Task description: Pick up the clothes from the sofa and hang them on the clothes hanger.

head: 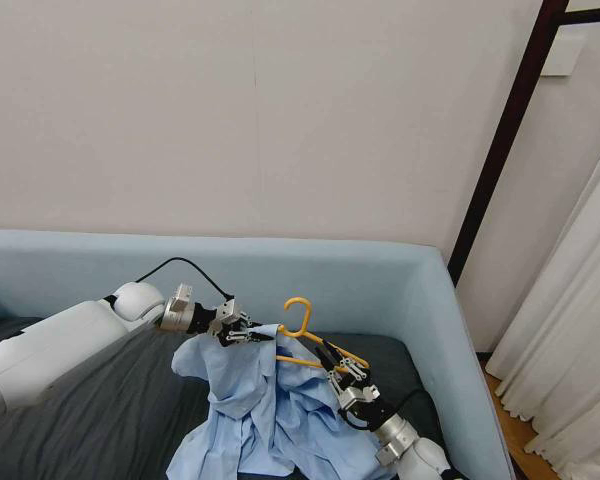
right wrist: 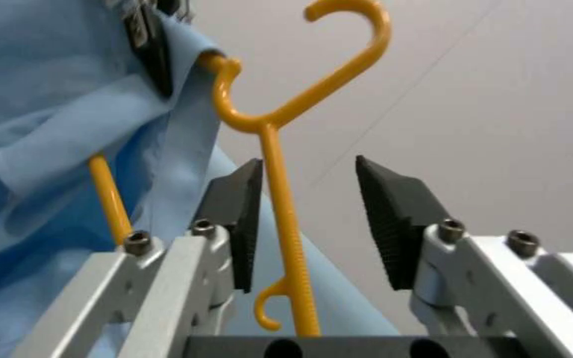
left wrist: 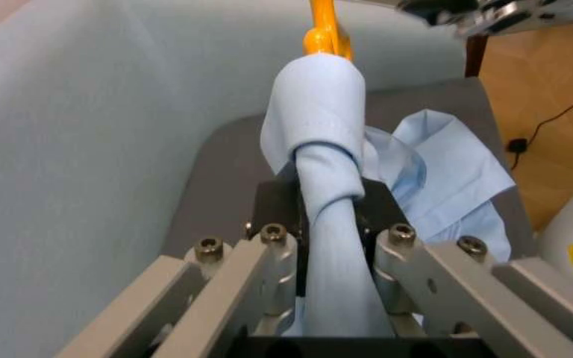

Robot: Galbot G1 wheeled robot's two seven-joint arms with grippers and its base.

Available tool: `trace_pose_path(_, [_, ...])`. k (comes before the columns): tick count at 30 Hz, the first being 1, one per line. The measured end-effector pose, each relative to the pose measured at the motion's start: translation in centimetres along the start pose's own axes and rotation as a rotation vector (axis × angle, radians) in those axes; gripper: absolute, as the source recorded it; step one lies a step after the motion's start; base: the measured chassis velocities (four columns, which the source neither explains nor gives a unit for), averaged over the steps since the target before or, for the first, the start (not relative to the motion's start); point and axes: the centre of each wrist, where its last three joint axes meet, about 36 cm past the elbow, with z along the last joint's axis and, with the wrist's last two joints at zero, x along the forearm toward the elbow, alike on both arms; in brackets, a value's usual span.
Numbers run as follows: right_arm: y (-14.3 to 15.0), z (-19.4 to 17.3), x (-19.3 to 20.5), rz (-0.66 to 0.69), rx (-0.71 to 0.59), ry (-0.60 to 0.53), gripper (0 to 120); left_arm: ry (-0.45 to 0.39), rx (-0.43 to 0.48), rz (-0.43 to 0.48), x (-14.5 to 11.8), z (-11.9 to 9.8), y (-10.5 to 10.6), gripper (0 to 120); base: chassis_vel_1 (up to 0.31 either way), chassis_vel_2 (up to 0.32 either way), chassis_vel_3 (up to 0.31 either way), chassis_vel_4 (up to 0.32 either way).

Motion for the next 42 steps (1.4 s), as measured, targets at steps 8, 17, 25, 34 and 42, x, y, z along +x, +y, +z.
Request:
trace_pose_path(8, [-1.5,-2.7,2.9,0.047,-0.346,0.112,71,-0.021,-0.004,-0.048,0.5,0.5,-0.2,8,0.0,0.0,0.0,0.0])
trace_pose_path(17, [-3.8,-1.7,7.6,0.067,-0.734,0.412,99,-0.042,-0.004,-0.07,0.9,0.6,-0.3,8,0.0,0.0,0.0,0.0])
trace_pose_path(25, [-4.4,-1.1,6.2,0.083,-1.089,0.578,100,-0.047,-0.005,-0.063,1.0,0.6,-0.9,8,0.0,0.0,0.0,0.0])
trace_pose_path(34, [-4.0,-0.7,3.8,0.105,-1.283,0.64,99,-0.057,-0.018,-0.038,0.4,0.3,-1.1,8,0.0,0.0,0.0,0.0])
trace_pose_path(42, [-3.0,-0.6,2.6,0.121,-1.386,0.661,97,-0.063,-0.031,-0.011,0.0,-0.1,-1.4,8,0.0,0.0,0.0,0.0])
